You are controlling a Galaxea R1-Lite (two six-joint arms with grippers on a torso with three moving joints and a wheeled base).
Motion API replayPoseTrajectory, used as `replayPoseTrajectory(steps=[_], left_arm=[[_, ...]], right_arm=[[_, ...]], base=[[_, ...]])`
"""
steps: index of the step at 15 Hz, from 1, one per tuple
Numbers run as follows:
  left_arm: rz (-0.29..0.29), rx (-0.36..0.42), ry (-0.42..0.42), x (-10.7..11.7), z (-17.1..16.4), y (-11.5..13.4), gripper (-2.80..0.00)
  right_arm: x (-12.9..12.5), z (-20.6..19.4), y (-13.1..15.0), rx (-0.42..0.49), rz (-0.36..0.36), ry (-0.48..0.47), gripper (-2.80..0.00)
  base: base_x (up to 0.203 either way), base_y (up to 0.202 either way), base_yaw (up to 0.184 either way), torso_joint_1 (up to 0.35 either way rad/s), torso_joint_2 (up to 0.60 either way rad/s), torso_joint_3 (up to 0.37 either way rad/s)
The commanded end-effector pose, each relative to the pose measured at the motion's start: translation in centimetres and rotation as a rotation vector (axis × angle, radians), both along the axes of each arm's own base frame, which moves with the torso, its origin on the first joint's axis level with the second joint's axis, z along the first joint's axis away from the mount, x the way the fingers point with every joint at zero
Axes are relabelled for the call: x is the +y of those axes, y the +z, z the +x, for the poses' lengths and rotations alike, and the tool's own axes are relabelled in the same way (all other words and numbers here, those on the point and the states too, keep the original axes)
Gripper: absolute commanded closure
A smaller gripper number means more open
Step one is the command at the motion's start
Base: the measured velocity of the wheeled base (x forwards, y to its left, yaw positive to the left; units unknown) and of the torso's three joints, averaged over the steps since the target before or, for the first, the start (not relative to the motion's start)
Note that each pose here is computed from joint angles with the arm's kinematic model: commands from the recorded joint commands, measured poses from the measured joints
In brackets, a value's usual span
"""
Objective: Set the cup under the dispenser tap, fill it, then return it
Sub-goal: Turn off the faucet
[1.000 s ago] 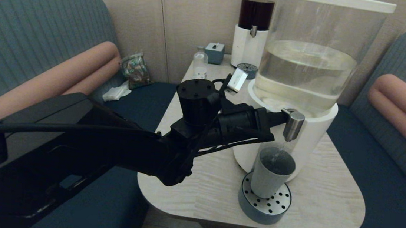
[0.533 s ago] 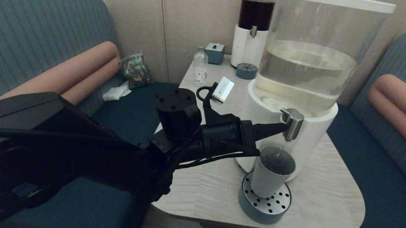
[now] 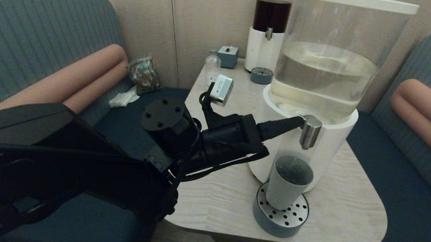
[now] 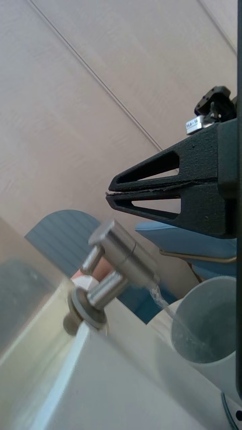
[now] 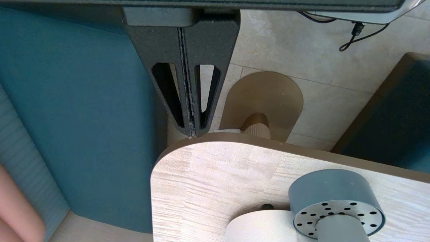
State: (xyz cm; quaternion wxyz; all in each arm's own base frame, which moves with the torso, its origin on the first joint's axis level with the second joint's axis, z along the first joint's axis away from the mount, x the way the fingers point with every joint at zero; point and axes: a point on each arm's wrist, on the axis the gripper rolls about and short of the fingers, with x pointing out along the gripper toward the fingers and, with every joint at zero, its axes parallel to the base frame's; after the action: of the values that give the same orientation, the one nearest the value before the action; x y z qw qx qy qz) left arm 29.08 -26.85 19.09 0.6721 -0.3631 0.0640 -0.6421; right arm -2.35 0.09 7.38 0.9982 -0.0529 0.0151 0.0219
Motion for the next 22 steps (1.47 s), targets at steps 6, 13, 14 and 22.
replayPoseTrajectory(steps=[6,13,14,22], left_arm=[[-0.024,-0.017,-0.018,-2.4,2.7,-1.6,0.0],[-0.032,-0.024,-0.021,-2.6,3.1,-1.6,0.0],[-0.034,-0.025,-0.021,-2.8,3.3,-1.7,0.0],[-0.05,-0.02,-0.054,-4.2,4.7,-2.8,0.0]], right_arm=[[0.0,0.0,0.0,0.0,-0.001,0.001,0.0],[0.0,0.0,0.0,0.0,-0.001,0.001,0.0],[0.0,0.0,0.0,0.0,-0.001,0.001,0.0],[0.0,0.0,0.0,0.0,-0.001,0.001,0.0]], base=[[0.0,0.0,0.0,0.0,0.0,0.0],[0.0,0.0,0.0,0.0,0.0,0.0],[0.0,0.0,0.0,0.0,0.0,0.0],[0.0,0.0,0.0,0.0,0.0,0.0]])
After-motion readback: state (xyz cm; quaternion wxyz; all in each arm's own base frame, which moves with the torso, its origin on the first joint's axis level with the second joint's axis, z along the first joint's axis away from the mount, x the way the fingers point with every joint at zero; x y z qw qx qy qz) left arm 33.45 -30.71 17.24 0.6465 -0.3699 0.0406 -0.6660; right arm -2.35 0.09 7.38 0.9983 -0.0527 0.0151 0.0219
